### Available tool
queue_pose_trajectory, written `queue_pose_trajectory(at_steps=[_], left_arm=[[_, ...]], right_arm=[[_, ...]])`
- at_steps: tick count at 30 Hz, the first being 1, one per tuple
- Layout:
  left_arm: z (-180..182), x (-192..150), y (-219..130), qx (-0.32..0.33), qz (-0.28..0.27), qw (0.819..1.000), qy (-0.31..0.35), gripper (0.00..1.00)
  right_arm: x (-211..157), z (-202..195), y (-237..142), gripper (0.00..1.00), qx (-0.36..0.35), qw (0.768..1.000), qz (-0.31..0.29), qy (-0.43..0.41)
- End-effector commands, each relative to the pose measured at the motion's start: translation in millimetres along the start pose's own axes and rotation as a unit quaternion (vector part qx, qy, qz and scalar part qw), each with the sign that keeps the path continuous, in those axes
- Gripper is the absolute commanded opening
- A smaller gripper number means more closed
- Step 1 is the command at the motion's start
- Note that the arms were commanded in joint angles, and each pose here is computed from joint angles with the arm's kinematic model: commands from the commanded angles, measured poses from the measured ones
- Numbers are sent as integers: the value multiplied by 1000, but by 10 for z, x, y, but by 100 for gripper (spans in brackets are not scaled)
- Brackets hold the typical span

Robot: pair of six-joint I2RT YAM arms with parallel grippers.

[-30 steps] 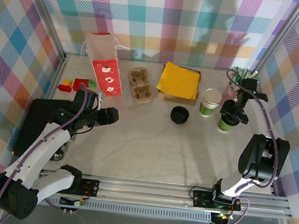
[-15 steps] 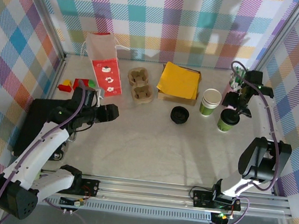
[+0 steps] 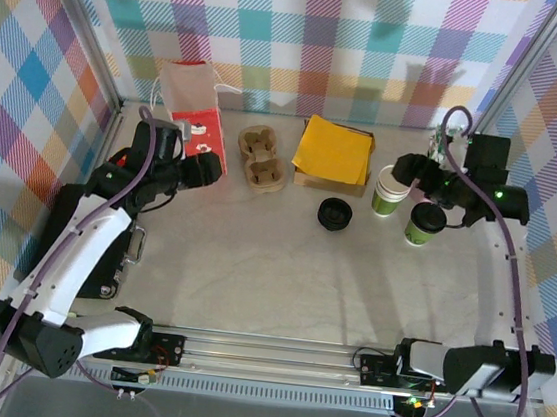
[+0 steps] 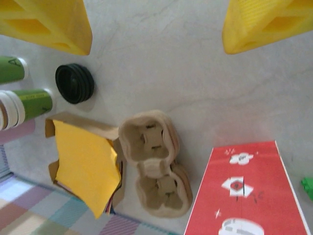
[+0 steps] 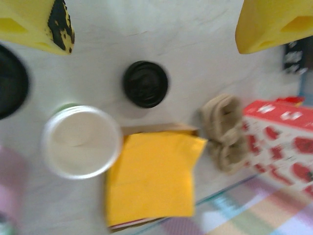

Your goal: Pack the takeout coffee

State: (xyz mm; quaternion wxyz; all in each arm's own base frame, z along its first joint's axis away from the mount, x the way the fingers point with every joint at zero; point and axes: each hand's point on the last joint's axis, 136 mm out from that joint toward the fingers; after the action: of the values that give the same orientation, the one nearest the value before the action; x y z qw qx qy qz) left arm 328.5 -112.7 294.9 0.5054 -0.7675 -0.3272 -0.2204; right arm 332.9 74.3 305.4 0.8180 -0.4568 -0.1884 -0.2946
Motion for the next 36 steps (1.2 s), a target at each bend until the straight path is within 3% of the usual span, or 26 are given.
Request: queue_pose_trajectory(at_steps=[1, 6, 14, 22, 32, 36], left_arm=[[9, 149, 51, 14, -10, 1000, -13, 70], [-172, 94, 431, -24, 19, 999, -38, 64], [-331, -226, 1240, 16, 72, 997, -29, 62], [-188, -402, 1937, 81, 95, 991, -37, 60], [-15, -421, 2296, 142, 92, 985, -26, 55], [-6, -452, 2390, 145, 98, 984, -25, 49]], right_arm=[[-146, 386, 77, 86, 77, 997, 21, 6], [-412, 687, 226, 85, 113, 992, 50, -16], [-794, 718, 484, 83, 109, 989, 94, -21], [-1035, 520, 569, 84, 85, 989, 116, -20], [-1121, 356, 566, 84, 52, 992, 115, -30], [-1140, 325, 573, 84, 46, 992, 118, -31]])
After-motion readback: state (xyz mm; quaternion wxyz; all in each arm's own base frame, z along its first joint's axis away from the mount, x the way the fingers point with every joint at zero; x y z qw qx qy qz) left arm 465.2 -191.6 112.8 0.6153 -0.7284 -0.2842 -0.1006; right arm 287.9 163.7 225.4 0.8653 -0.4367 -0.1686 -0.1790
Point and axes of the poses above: each hand's point on the last joint's axis, 136 mm out from that joint toward the fingers, its own y axis out along the fingers, its own z axis along the line the jaws close on, x = y × z, and after that the axes turned 1 degree about y, right-handed
